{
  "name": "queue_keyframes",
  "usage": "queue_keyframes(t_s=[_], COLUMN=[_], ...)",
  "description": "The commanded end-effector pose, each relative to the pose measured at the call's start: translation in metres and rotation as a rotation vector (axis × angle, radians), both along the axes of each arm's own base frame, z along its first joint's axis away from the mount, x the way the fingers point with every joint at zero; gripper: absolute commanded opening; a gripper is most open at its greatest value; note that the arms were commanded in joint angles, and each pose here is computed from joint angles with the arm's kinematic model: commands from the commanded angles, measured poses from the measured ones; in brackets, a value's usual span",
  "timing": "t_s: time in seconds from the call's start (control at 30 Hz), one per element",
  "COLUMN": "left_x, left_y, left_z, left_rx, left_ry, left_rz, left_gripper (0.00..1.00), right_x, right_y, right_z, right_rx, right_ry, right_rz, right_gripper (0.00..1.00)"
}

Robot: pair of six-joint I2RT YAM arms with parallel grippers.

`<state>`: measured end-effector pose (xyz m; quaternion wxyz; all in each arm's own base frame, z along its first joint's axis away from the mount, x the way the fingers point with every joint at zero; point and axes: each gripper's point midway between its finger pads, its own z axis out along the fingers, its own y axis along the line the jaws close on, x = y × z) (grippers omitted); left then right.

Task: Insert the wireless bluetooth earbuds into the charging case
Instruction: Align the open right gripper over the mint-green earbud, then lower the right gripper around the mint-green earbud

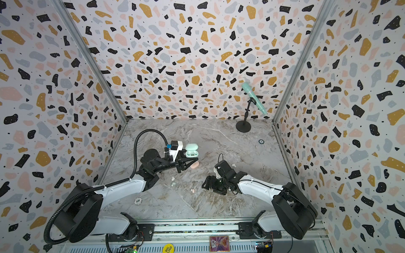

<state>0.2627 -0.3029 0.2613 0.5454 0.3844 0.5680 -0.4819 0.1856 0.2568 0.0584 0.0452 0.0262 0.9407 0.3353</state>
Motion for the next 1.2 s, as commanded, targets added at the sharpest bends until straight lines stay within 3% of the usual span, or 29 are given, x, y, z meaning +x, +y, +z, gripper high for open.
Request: queue_keyframes(t_s=[0.0, 0.5, 0.87, 1.17], left_x=[-0.002, -0.001, -0.002, -0.005], left_y=[0.003, 0.005, 0.023, 0.034], left_z=[0.014, 0.016, 0.009, 0.003], left_rx=[-0.023, -0.049, -0.050, -0.046], left_ry=[-0.058, -0.031, 0.024, 0.051], left_rz=[0.003, 0.017, 0.127, 0.177], left_gripper=[0.43, 0.43, 0.43, 0.43], right_x=[0.001, 0.023, 0.033, 0.038], right_y=[-0.004, 0.010, 0.024, -0.001], right_z=[0.001, -0.013, -0.011, -0.012], right_rx=[-0.030, -0.074, -0.093, -0.301], right_ry=[-0.014, -0.028, -0.021, -0.048], right_rz=[-0.007, -0.001, 0.050, 0.097], right_gripper=[0.75, 0.71, 0.71, 0.69])
